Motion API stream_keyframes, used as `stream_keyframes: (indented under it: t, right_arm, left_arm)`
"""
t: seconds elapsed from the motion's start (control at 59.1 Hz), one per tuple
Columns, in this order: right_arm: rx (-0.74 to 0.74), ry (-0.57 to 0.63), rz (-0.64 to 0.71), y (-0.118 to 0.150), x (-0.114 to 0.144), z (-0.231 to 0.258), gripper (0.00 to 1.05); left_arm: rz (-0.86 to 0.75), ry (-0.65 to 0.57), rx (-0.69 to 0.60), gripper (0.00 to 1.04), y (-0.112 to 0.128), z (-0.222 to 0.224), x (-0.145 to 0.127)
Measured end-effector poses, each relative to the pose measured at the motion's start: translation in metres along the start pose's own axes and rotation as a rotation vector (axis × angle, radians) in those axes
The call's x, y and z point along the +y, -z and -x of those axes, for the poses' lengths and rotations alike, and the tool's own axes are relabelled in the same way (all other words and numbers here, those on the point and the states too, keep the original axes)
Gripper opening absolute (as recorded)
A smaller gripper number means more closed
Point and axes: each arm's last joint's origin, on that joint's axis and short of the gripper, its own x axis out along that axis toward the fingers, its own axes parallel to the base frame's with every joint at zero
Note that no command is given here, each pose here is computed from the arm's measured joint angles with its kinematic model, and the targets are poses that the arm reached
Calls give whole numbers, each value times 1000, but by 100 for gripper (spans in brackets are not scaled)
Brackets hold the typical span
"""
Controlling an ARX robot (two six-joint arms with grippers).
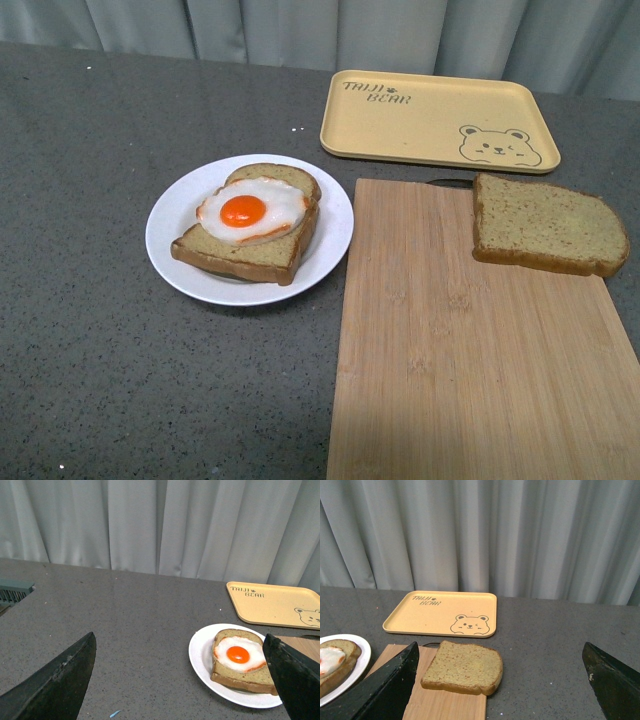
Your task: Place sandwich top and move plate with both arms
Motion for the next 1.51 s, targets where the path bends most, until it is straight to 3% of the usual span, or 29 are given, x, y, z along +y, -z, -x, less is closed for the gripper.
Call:
stream_keyframes:
  t: [0.795, 0.913, 0.998, 1.066, 1.235, 1.505]
  right_arm:
    - [0, 0, 0, 0, 0, 0, 95]
    - [101, 306, 181, 0, -2, -9, 95]
    - [170, 345, 234, 2, -9, -20, 95]
    - [220, 305, 235, 0, -21, -41, 95]
    - [389, 188, 110, 6, -51, -101, 95]
    - [745, -65, -285, 52, -76, -183, 95]
  left_arm:
    - [0, 0, 0, 98, 0, 0, 0]
    - [0, -2, 0, 98, 0, 0, 0]
    - [0, 0, 0, 98, 0, 0, 0]
    - [0, 0, 0, 98, 0, 0, 0]
    - [0, 0, 0, 98, 0, 0, 0]
    - [0, 0, 0, 98, 0, 0, 0]
